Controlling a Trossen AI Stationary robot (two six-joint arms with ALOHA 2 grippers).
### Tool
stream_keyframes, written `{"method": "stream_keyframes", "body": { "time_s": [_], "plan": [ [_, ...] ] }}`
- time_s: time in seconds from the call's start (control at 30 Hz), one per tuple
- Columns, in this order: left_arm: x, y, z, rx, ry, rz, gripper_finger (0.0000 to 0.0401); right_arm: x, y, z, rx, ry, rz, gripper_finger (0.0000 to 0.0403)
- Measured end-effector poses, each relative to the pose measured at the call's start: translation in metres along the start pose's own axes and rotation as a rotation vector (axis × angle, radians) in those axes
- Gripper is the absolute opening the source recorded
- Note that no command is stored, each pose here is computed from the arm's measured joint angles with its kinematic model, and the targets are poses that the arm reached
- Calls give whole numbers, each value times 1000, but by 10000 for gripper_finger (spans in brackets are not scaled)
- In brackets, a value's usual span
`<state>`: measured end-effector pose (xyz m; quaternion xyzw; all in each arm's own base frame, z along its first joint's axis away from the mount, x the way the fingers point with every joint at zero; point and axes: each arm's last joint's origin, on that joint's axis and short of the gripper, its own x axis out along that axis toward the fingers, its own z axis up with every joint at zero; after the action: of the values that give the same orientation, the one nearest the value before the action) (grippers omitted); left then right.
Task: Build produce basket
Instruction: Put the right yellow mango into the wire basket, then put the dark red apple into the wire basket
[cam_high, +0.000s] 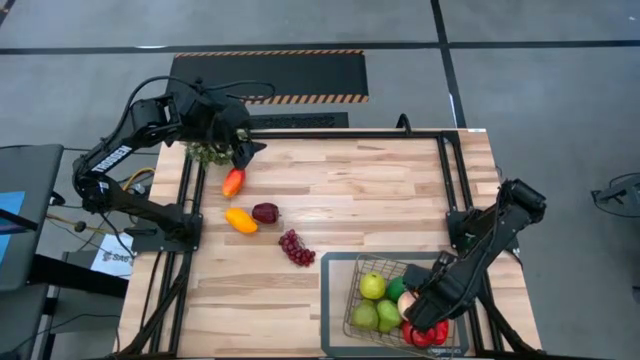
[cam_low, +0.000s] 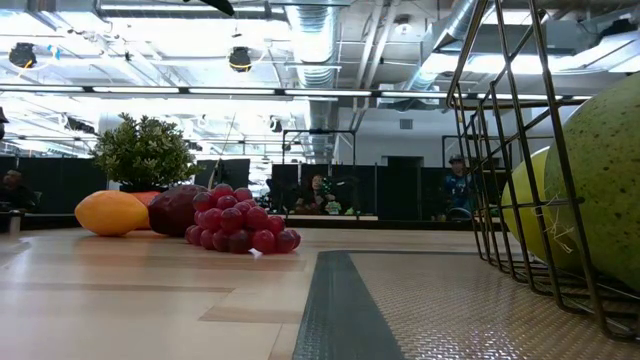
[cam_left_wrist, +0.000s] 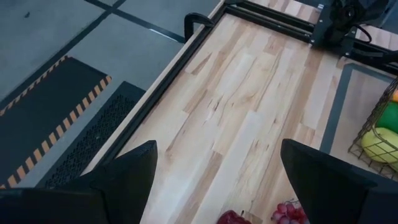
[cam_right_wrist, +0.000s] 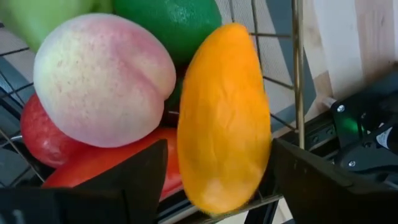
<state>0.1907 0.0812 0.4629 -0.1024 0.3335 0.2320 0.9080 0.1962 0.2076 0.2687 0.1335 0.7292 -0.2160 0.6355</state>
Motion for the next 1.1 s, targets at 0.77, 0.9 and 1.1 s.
{"method": "stream_keyframes", "body": {
  "time_s": [0.77, 0.9, 1.1],
  "plan": [
    [-47, 4, -19, -27, -69, -47, 328, -82, -92, 150, 38, -525, 113, 321],
    [-66, 7, -28, -46, -105, -45, 328, -73, -103, 218, -84, -694, 145, 321],
    [-88, 10, -39, -55, -163, -12, 328, -46, -116, 307, -140, -927, 251, 321]
  ]
}}
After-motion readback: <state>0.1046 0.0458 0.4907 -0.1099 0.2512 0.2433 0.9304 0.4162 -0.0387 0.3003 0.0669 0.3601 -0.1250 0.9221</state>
